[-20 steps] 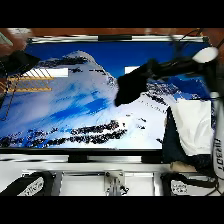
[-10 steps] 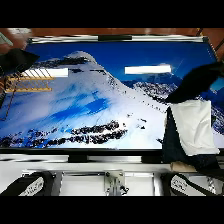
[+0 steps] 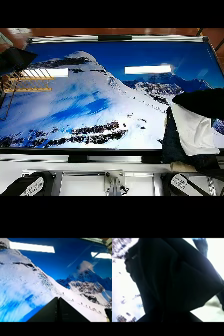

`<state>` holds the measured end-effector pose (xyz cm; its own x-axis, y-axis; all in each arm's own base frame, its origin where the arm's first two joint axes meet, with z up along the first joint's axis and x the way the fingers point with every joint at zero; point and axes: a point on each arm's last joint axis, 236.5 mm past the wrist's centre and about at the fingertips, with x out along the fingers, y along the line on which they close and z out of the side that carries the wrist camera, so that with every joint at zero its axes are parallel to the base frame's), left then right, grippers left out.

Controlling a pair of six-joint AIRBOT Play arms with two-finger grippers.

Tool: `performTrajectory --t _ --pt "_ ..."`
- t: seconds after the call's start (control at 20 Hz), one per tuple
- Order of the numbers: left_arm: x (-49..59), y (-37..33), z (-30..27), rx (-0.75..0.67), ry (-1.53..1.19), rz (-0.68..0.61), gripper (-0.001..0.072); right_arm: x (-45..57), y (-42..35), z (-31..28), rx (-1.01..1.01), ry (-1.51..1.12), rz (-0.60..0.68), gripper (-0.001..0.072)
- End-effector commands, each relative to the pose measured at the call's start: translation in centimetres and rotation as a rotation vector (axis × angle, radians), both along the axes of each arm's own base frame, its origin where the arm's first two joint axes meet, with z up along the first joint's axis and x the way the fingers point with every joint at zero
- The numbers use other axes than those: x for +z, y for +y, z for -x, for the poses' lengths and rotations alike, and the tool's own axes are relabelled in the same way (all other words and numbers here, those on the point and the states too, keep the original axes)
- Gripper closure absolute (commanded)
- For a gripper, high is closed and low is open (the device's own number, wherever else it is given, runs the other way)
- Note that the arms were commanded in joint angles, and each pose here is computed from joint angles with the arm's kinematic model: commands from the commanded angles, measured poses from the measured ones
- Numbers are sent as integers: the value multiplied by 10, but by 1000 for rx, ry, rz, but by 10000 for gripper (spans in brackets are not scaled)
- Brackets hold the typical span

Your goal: Fold the shirts.

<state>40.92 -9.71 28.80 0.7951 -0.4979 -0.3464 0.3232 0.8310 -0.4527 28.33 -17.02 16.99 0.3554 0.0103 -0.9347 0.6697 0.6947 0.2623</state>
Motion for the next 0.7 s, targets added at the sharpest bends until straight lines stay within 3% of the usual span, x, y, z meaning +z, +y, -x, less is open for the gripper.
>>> performTrajectory --t 0.0,0.45,0.5,0.55,0.6,0.65 --pt "0 0 0 -7 -11 -15 675 -34 36 63 -83 200 -128 646" --pt "1 0 0 -13 -20 -29 675 -127 98 152 -215 461 -277 644" --pt "0 0 0 -13 -20 -29 675 -133 95 153 -227 467 -267 604" --pt "0 0 0 -13 -20 -29 675 -137 95 153 -223 465 -263 319" --pt "1 0 0 -13 -20 -29 675 -134 100 152 -143 452 -276 156" --pt "0 0 0 -13 -19 -29 675 -128 104 156 -59 460 -282 156"
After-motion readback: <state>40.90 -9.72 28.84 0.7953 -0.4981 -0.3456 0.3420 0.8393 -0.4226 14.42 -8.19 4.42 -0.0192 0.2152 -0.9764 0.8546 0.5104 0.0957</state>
